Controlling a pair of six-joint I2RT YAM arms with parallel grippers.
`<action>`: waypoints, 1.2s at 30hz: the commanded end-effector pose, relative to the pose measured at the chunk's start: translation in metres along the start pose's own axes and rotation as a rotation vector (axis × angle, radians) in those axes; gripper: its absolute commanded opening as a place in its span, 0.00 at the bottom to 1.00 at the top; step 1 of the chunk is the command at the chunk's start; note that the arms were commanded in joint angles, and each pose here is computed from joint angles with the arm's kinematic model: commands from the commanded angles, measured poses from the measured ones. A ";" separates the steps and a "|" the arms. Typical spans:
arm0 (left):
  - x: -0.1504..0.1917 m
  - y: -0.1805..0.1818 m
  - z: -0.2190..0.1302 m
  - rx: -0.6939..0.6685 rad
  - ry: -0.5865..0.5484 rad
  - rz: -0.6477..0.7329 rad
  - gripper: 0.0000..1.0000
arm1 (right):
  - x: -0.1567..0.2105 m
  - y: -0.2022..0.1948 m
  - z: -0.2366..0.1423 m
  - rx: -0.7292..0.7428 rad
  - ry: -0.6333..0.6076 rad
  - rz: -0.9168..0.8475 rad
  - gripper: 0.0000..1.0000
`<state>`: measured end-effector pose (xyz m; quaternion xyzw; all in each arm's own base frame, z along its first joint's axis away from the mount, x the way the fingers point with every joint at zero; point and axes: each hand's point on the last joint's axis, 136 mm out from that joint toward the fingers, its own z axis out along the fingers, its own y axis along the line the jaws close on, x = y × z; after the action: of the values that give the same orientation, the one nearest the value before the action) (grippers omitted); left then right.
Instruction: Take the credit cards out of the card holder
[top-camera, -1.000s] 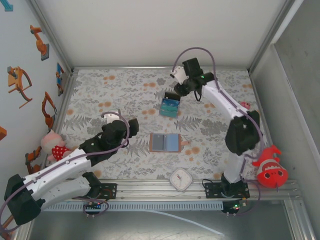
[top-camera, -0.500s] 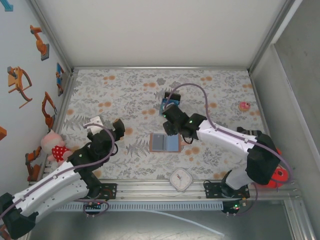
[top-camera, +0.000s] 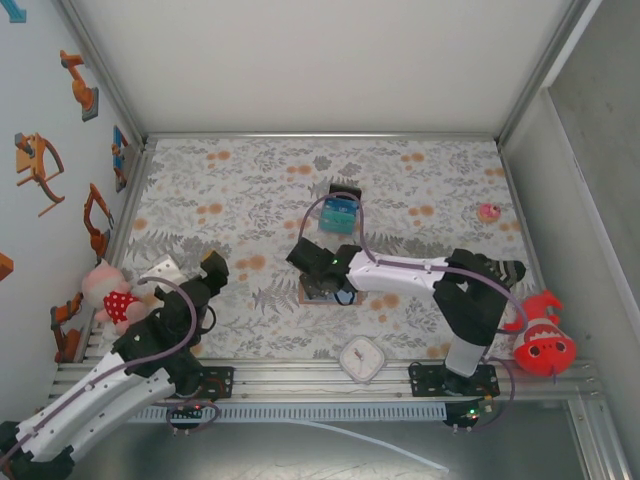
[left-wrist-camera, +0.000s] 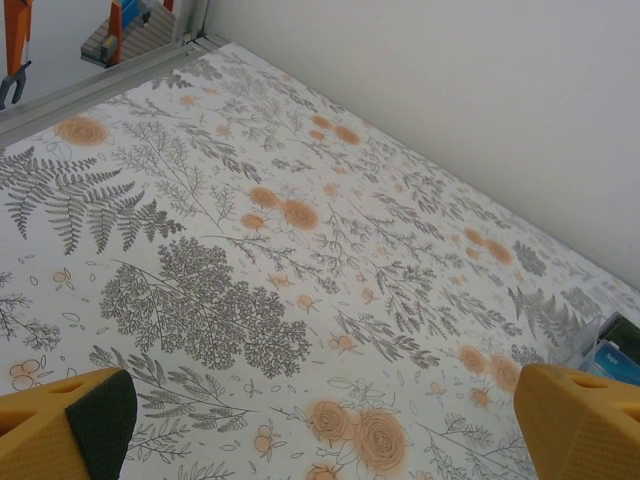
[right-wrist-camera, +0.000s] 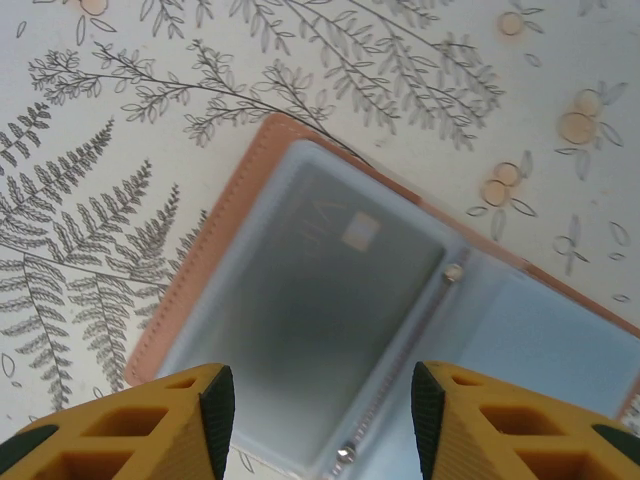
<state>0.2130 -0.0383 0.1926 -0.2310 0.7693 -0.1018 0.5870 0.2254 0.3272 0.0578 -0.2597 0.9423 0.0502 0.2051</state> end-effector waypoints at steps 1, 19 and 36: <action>0.002 0.011 0.000 -0.042 -0.008 0.009 0.97 | -0.011 0.017 -0.002 -0.027 -0.018 0.001 0.50; 0.002 -0.002 0.005 -0.056 0.021 0.065 0.97 | 0.028 0.018 0.032 -0.040 0.102 0.025 0.55; -0.002 -0.024 0.006 0.002 0.052 0.097 0.97 | 0.034 -0.004 0.033 -0.063 0.073 0.055 0.34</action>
<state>0.2210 -0.0528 0.1885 -0.1977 0.7981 -0.0720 0.5646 0.2173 0.3332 0.0255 -0.2465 0.9477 0.0899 0.1819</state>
